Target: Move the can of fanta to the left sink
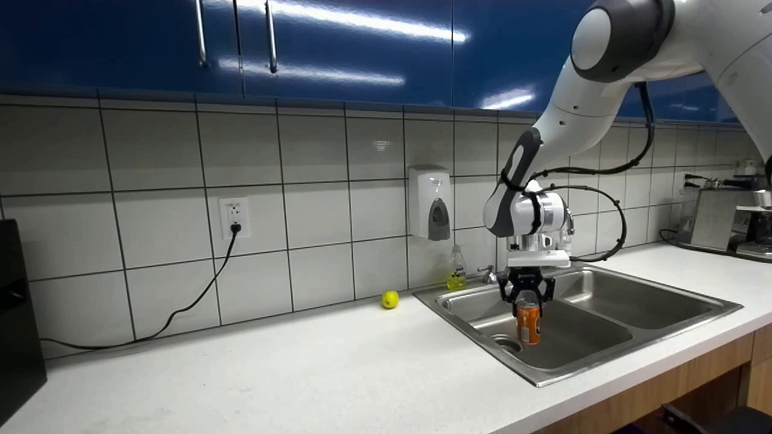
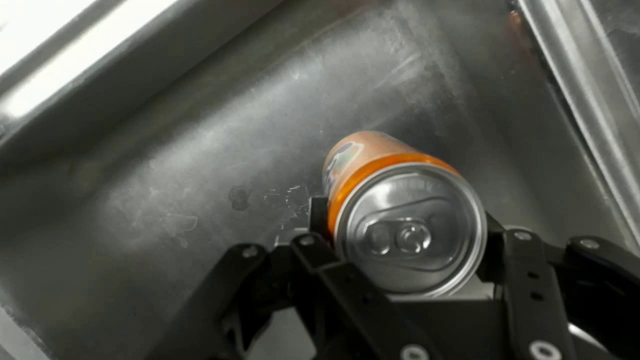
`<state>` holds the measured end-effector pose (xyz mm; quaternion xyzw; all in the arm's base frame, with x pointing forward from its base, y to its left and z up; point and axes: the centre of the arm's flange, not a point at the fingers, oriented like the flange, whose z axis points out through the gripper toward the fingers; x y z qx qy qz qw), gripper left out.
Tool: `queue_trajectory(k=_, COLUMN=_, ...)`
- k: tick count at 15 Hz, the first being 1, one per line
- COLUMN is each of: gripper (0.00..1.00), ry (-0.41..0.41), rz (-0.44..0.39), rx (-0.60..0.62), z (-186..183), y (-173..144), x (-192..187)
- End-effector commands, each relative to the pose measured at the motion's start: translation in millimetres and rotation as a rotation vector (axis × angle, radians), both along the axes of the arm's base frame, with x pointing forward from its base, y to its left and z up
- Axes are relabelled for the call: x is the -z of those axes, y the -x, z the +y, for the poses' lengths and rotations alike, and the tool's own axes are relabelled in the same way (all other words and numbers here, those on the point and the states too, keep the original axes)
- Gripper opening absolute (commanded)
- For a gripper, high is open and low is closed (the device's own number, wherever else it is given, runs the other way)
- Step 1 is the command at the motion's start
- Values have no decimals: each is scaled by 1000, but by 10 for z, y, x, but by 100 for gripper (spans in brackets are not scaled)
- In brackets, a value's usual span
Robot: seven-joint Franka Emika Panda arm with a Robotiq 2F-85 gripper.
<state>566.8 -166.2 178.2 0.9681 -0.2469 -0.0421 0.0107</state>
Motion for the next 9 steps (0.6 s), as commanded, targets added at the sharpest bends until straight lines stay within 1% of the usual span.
queue_trajectory(k=1, gripper=38, ry=11, rz=-28, rx=38, z=-167, y=-237, x=278)
queue_trajectory(k=5, gripper=38, ry=-3, rz=-5, rx=48, z=-165, y=-331, x=597)
queue_trajectory(k=9, gripper=38, ry=-10, rz=14, rx=50, z=-167, y=-382, x=784)
